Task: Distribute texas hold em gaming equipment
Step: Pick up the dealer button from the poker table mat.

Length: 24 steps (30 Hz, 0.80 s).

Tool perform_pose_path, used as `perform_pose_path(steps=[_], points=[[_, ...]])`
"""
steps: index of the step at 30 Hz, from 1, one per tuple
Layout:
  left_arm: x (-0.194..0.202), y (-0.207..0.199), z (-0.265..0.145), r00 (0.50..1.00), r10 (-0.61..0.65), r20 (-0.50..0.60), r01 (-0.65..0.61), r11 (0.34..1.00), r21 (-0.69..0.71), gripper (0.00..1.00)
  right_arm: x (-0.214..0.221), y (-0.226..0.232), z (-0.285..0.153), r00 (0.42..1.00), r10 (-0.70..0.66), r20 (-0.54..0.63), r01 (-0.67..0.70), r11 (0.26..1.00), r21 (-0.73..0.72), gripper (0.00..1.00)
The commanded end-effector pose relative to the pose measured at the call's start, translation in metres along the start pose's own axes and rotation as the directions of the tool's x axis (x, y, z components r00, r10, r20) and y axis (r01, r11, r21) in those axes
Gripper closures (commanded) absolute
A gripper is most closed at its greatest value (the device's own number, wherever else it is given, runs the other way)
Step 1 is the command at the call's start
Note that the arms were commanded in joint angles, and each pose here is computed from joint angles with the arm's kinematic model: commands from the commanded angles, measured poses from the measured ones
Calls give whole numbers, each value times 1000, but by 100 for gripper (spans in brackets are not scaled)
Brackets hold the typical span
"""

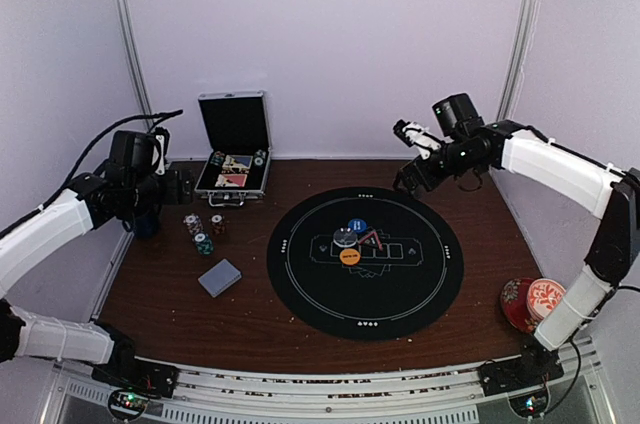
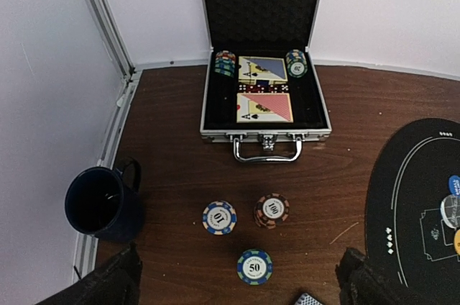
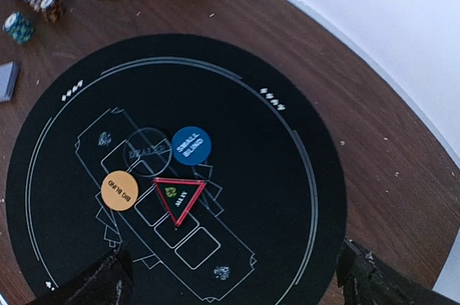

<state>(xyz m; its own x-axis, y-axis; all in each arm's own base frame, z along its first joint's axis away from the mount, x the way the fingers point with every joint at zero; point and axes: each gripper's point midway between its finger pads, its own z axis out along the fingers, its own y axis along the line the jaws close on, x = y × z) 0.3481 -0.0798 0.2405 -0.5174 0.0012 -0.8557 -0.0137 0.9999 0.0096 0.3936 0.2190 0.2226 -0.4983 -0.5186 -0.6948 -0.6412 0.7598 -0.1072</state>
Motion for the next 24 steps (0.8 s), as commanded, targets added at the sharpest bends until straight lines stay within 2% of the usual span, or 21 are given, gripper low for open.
perform_pose_path(steps=[1, 4, 8, 11, 14, 24], points=[[-10, -12, -15, 998, -3, 65, -3, 995, 96, 2, -11, 24, 20, 989, -138, -44, 139, 990, 15, 0], [-6, -14, -16, 997, -4, 78, -5, 993, 116, 2, -19, 34, 41, 992, -115, -52, 114, 993, -20, 2], [5, -34, -6, 999, 19, 31, -25, 977, 211, 2, -22, 49, 78, 990, -113, -88, 109, 993, -40, 4], [7, -31, -2, 1000, 19, 4, -20, 982, 187, 2, -18, 57, 104, 988, -103, -113, 102, 995, -15, 5], [4, -24, -7, 1000, 3, 29, -7, 987, 161, 2, -1, 68, 123, 980, -104, -170, 107, 994, 11, 6], [0, -23, -12, 998, -4, 63, -7, 986, 166, 2, 27, 89, 158, 975, -38, -220, 36, 999, -15, 6]])
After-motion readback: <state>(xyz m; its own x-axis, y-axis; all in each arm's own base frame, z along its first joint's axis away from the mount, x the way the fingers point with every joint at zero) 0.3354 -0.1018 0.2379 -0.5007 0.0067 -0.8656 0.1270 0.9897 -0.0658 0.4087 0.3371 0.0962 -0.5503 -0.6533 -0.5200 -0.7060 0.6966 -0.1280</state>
